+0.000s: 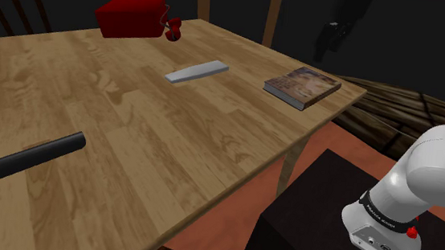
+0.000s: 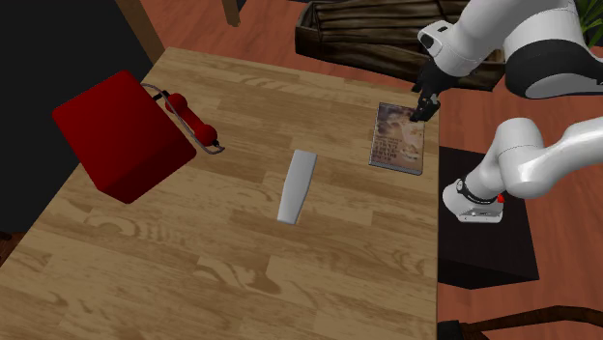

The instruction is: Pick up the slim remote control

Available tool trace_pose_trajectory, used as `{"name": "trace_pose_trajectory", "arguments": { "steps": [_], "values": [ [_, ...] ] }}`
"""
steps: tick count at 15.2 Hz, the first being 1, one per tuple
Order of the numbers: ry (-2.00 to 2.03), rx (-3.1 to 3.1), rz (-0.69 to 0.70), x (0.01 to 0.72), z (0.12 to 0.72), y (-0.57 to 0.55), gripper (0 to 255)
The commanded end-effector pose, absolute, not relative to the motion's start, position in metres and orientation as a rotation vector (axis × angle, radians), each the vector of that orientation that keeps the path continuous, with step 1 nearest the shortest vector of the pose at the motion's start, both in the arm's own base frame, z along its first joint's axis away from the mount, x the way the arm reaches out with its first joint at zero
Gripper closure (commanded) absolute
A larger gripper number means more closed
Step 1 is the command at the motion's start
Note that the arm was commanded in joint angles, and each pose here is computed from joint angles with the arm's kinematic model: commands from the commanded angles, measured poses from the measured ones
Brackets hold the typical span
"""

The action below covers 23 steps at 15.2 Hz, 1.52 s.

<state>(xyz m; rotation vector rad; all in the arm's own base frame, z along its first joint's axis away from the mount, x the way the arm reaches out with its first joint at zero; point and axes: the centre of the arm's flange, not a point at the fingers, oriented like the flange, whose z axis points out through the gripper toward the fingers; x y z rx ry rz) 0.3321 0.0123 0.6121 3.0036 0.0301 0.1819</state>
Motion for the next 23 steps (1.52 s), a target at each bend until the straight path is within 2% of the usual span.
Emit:
{"name": "trace_pose_trajectory", "arguments": {
  "steps": [1, 11, 23],
  "values": [
    [0.03, 3.004, 0.182, 0.332, 0.612, 0.012, 0],
    [0.768, 2.941, 0.131, 0.46, 0.602, 0.036, 0],
    [1.613, 2.636, 0.059, 0.576, 0.581, 0.139, 0]
  ]
}}
